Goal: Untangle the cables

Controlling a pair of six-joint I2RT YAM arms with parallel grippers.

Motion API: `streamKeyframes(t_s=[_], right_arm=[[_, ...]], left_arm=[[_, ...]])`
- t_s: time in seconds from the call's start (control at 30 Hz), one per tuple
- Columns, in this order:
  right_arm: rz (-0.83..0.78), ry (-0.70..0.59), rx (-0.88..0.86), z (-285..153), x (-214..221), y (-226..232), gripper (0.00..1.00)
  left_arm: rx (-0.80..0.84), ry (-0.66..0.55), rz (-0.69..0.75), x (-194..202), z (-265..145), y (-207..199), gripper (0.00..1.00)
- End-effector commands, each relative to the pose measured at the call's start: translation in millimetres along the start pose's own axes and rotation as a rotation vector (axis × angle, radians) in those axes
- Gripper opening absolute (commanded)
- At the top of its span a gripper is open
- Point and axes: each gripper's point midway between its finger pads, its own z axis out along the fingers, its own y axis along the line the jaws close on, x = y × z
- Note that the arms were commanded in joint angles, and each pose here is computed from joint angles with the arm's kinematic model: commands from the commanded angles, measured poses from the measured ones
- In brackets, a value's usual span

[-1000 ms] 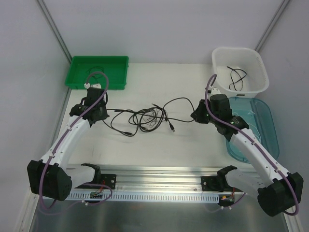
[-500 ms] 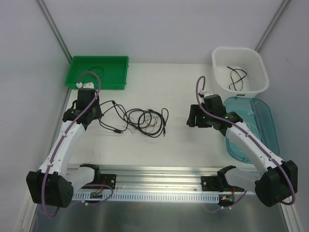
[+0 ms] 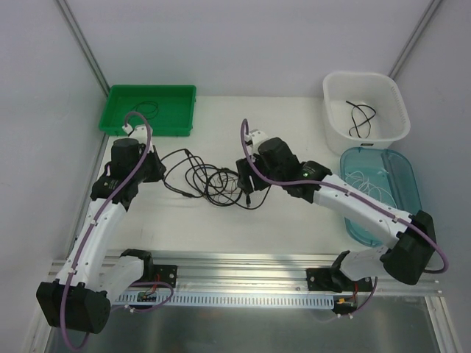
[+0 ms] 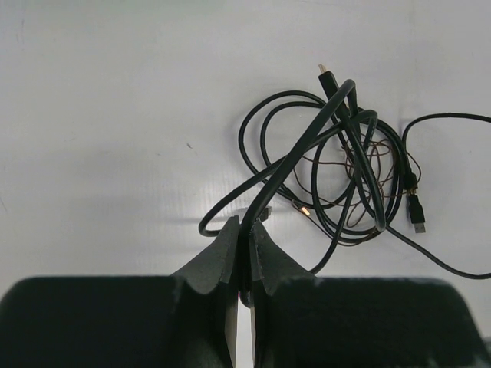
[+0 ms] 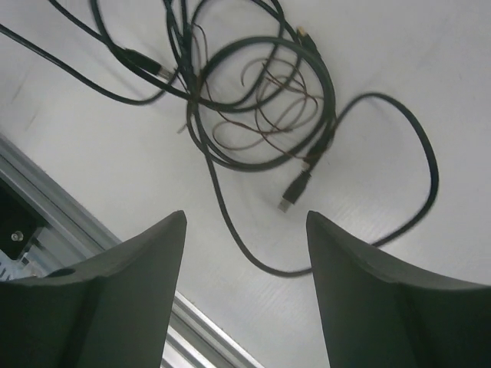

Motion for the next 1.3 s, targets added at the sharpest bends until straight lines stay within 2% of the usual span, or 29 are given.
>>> streamKeyframes(t_s=[0.0, 0.33, 0.53, 0.67, 0.77, 0.8, 0.9, 1.07, 1.17, 1.27], right_arm=[[-0.095, -0.143, -0.103, 3, -50, 36, 0.67], [-0.17, -0.158, -0.366, 63, -76, 113, 0.57], [-0.171, -0.141, -0.461, 96, -75, 137, 0.55], [-0.163, -0.133, -0.447, 116, -73, 136, 0.51], [-0.163, -0.113, -0.437, 127, -69, 136, 0.4], [-0.162, -0.109, -0.436, 127, -67, 135, 0.26], [-0.172, -0.113, -0.461, 112, -63, 137, 0.01], [-0.208, -0.183, -0.555, 45, -67, 141, 0.01], [-0.243, -0.163, -0.602, 20, -48, 140, 0.01], [-0.255, -0.112, -0.575, 17, -25, 128, 0.01]], left_arm=[[0.099, -0.045, 0.026, -11, -1, -18, 0.0], [0.115, -0.03, 0.022, -9, 1, -21, 0.0], [0.122, -0.028, 0.019, -9, 1, -22, 0.0], [0.129, -0.02, 0.014, -7, 2, -23, 0.0], [0.126, -0.021, 0.014, -7, 2, -23, 0.0], [0.122, -0.024, 0.014, -8, 2, -22, 0.0], [0.054, -0.029, 0.002, -7, 5, -10, 0.0], [-0.202, -0.013, -0.052, -1, 6, 34, 0.0], [-0.284, -0.003, -0.073, 0, 4, 47, 0.0], [-0.31, -0.01, -0.093, -1, 2, 52, 0.0]])
